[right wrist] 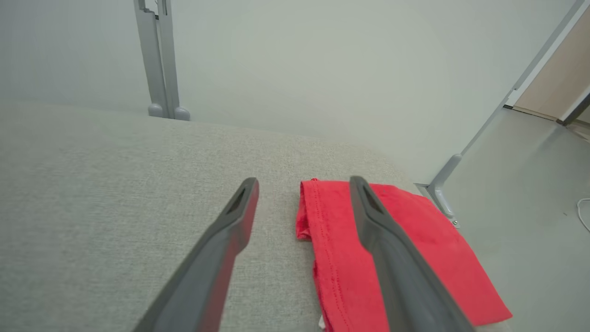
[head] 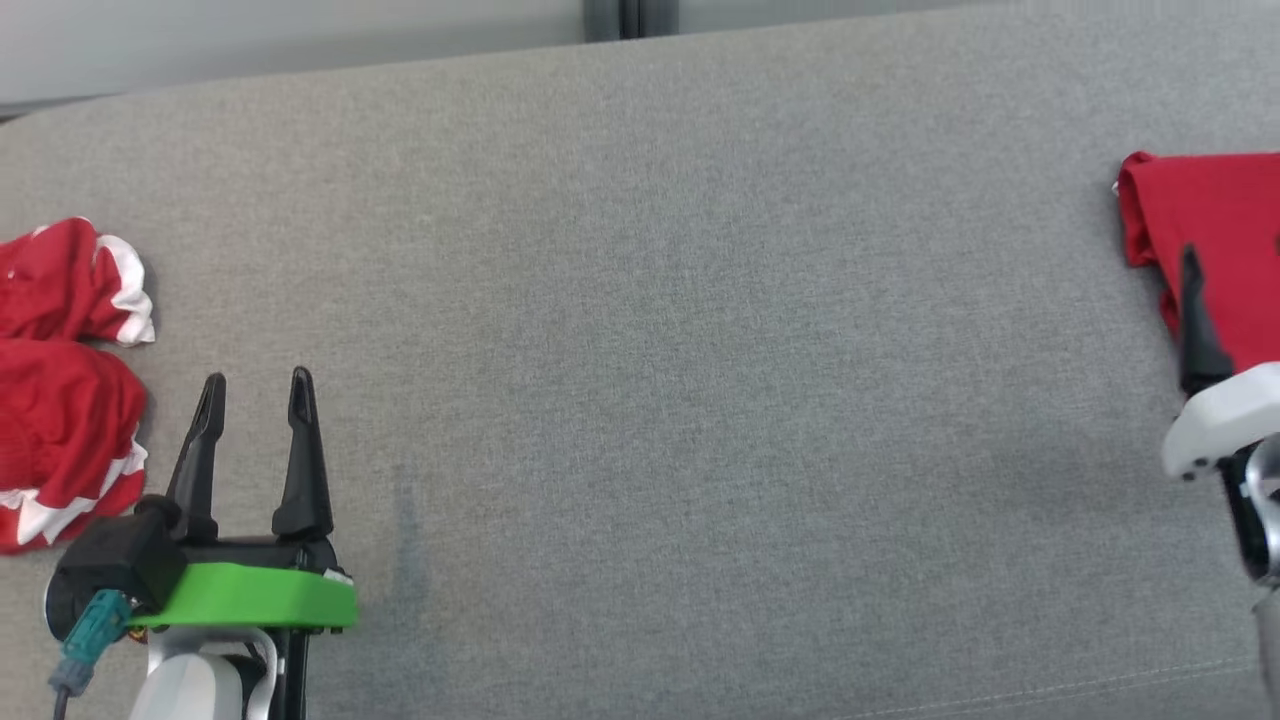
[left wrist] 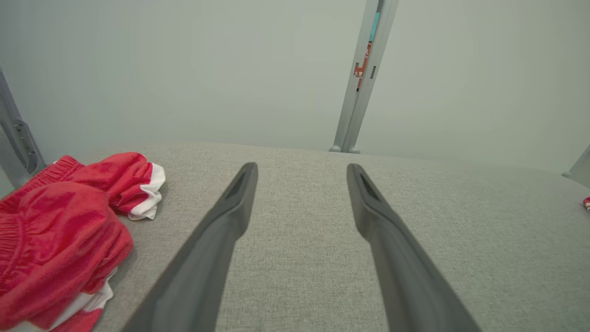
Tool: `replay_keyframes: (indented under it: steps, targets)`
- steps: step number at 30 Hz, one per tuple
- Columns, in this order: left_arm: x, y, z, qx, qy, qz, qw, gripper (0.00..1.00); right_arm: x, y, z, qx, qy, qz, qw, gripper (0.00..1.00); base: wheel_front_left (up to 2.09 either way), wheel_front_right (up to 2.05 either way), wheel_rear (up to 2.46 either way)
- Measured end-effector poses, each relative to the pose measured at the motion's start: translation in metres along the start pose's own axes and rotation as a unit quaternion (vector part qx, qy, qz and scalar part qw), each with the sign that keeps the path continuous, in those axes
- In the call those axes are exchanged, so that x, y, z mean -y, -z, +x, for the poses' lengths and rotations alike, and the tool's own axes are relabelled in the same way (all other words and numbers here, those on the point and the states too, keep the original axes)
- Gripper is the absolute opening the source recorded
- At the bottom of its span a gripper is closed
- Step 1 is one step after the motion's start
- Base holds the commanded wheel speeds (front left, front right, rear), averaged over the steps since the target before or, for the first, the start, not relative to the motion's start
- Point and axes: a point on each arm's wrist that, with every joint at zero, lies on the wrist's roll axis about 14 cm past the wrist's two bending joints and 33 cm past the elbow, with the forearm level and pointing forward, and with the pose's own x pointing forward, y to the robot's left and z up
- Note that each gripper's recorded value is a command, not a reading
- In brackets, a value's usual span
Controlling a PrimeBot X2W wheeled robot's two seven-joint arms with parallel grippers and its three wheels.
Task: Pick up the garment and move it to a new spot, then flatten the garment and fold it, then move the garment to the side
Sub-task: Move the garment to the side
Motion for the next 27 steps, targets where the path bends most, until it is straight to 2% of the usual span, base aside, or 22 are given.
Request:
replay_keyframes:
  steps: [5,13,27]
  targets:
    - [-0.002,-0.009,-0.02,0.005,-0.01,0.002,1.0,1.0,-0.041,-0.011,-0.032,0.023,-0.038,0.049,0.998,1.0,0.0,0.0,0.0]
    - [-0.005,-0.02,-0.046,0.017,-0.025,0.01,0.999,1.0,-0.069,-0.023,-0.068,0.054,-0.049,0.114,0.991,1.0,0.0,0.0,0.0]
    - [-0.007,-0.013,-0.063,0.006,-0.033,0.006,0.999,1.0,-0.089,-0.031,-0.08,0.058,-0.075,0.118,0.989,1.0,0.0,0.0,0.0]
